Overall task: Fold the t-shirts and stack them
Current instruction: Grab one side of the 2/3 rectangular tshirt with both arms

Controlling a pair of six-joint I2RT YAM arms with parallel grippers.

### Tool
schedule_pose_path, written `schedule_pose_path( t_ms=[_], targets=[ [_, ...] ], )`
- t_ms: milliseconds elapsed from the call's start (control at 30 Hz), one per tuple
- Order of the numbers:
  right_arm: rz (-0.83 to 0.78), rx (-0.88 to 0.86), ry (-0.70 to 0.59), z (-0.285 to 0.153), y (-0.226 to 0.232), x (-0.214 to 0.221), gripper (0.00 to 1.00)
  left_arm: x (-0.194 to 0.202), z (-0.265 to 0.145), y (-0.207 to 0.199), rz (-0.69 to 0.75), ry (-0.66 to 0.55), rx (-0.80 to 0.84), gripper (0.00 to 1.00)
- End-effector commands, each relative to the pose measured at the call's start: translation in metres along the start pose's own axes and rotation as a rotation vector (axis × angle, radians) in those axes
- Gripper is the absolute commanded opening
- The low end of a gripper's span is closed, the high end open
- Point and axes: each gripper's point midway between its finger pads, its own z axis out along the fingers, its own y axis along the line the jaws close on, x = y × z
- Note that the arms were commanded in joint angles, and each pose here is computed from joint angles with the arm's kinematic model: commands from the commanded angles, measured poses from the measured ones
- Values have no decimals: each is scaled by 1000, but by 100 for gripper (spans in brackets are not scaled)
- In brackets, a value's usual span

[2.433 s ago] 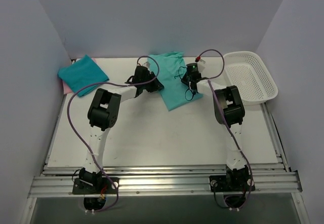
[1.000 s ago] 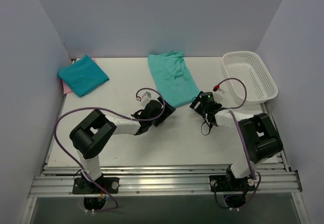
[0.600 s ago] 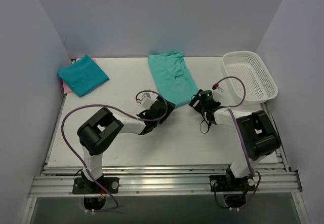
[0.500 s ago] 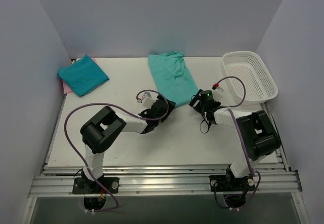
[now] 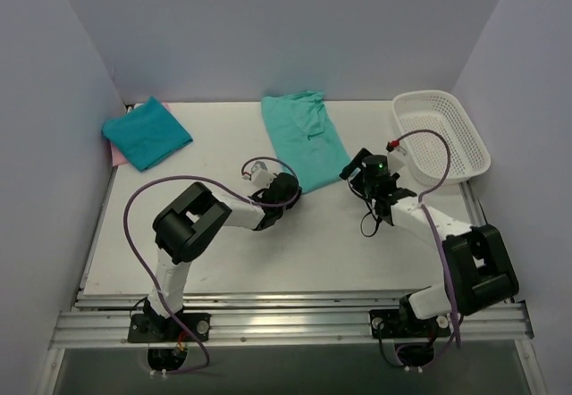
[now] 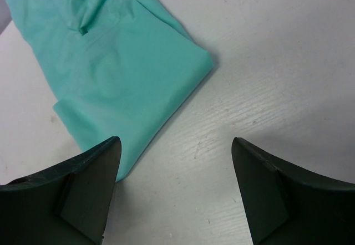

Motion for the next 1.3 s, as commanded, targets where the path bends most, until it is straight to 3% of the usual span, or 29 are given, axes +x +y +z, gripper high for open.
schedule_pose_path(
  t_ms=[0,300,567,767,1267],
  targets=[
    [16,13,-50,-15,-3,-17,76,-7,5,20,49,-14,-67,4],
    [20,-28,-36,-43,-5,-4,76,-40,-28,41,86,-40,-80,2],
    [14,-69,29,-54,-6,57,76,-48,-50,70,122,-29,-120,2],
    [3,-79,98,-37,1,103,74,-41,-52,87,124,-5,-134,2],
    [-12,-58,99,7,16,120,69,-67,-84,111,158,-53,-159,2]
  ],
)
